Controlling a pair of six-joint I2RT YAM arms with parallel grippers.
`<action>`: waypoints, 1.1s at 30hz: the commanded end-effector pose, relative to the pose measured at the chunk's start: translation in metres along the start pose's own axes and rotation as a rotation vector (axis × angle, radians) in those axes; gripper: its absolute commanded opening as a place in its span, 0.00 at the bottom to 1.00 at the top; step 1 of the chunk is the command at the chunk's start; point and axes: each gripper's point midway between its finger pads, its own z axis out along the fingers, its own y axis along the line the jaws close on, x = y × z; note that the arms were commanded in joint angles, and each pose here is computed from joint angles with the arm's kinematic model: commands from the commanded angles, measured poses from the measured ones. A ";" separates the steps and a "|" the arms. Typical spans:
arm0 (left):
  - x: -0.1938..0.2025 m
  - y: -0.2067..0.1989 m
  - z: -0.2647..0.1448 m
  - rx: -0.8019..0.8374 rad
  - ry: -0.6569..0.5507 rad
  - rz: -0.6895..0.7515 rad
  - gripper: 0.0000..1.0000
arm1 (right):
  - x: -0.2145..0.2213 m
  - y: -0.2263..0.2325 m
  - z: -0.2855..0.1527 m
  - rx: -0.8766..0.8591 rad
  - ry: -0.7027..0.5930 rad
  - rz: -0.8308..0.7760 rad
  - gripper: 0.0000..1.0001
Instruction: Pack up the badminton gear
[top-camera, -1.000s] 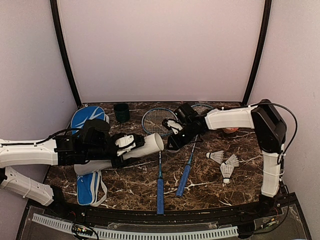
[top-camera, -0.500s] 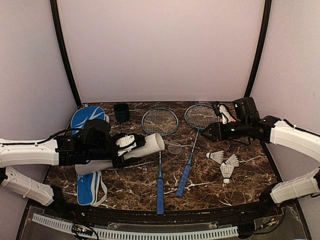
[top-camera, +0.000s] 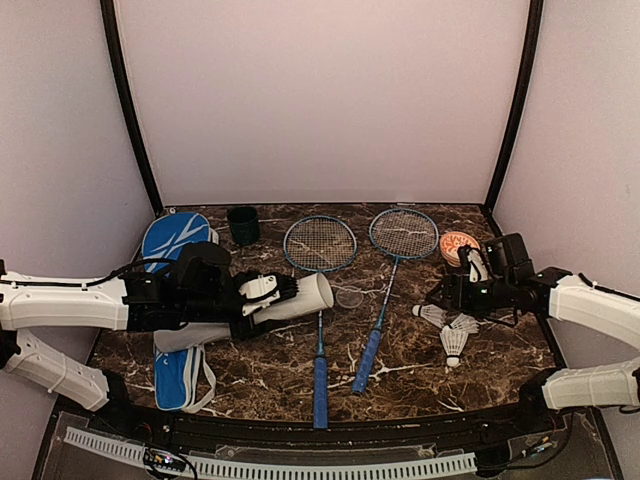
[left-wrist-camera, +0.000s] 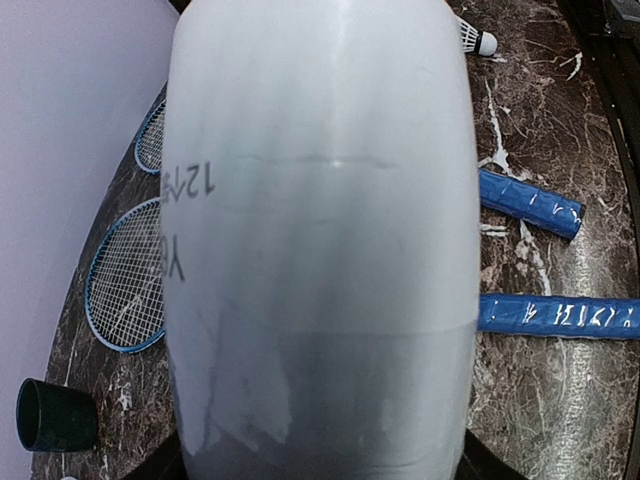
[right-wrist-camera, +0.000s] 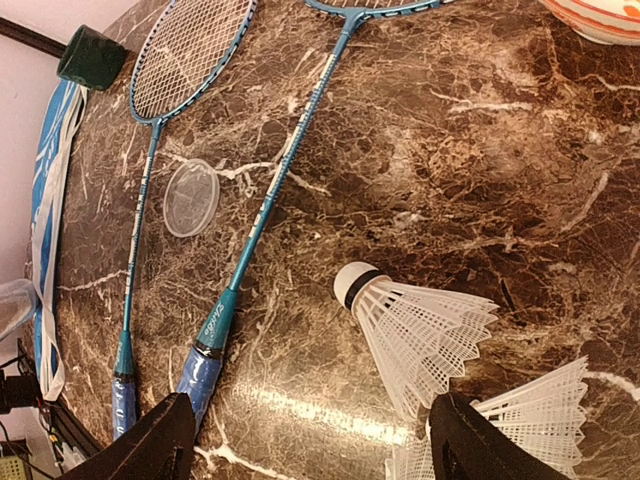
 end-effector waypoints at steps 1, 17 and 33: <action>-0.015 0.006 -0.001 -0.016 -0.057 -0.008 0.33 | -0.001 -0.009 0.004 0.024 -0.022 0.060 0.81; -0.016 0.007 -0.001 -0.018 -0.056 -0.007 0.33 | 0.000 -0.003 0.032 -0.039 0.023 0.071 0.66; -0.017 0.006 0.001 -0.015 -0.062 -0.005 0.33 | -0.043 0.032 0.024 -0.141 -0.062 -0.030 0.00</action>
